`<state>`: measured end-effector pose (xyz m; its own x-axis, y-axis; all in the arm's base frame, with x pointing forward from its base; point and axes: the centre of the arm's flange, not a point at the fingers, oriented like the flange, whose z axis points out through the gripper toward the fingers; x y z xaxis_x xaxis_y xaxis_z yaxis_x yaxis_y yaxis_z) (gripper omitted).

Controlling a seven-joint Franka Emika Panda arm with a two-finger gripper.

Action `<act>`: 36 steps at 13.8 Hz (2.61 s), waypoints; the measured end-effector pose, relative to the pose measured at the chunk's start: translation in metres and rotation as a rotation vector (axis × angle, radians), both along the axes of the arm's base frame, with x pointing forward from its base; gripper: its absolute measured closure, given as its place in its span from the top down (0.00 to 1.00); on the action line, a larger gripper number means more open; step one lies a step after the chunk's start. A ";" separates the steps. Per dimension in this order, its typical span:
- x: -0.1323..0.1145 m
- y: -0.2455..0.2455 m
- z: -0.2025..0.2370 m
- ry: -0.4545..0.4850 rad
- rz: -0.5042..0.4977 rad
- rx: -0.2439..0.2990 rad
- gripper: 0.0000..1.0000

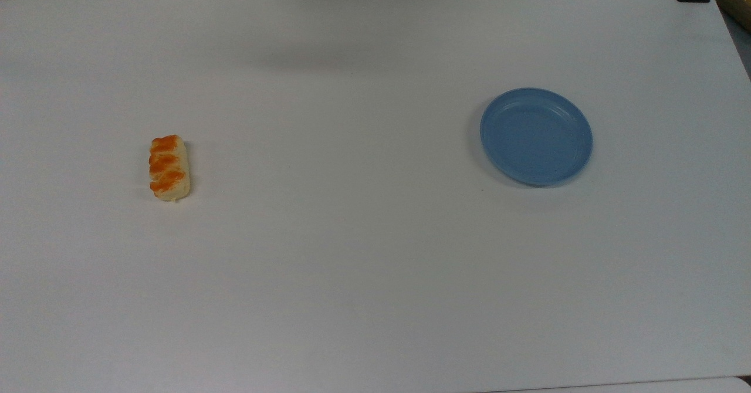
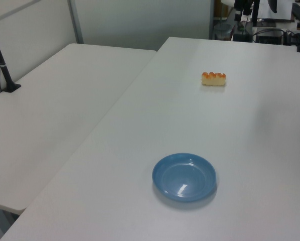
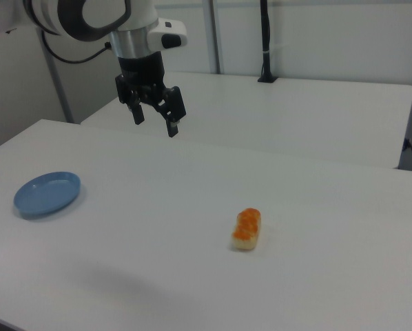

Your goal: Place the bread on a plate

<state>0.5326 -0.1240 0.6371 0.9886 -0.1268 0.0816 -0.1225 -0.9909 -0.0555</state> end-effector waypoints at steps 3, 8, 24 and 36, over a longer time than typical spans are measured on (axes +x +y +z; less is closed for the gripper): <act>0.000 0.000 0.000 0.000 0.000 0.000 1.00; 0.002 -0.002 -0.005 -0.007 -0.003 -0.002 1.00; 0.082 -0.073 -0.169 -0.038 0.214 -0.126 1.00; 0.105 -0.109 -0.299 -0.003 0.122 -0.119 1.00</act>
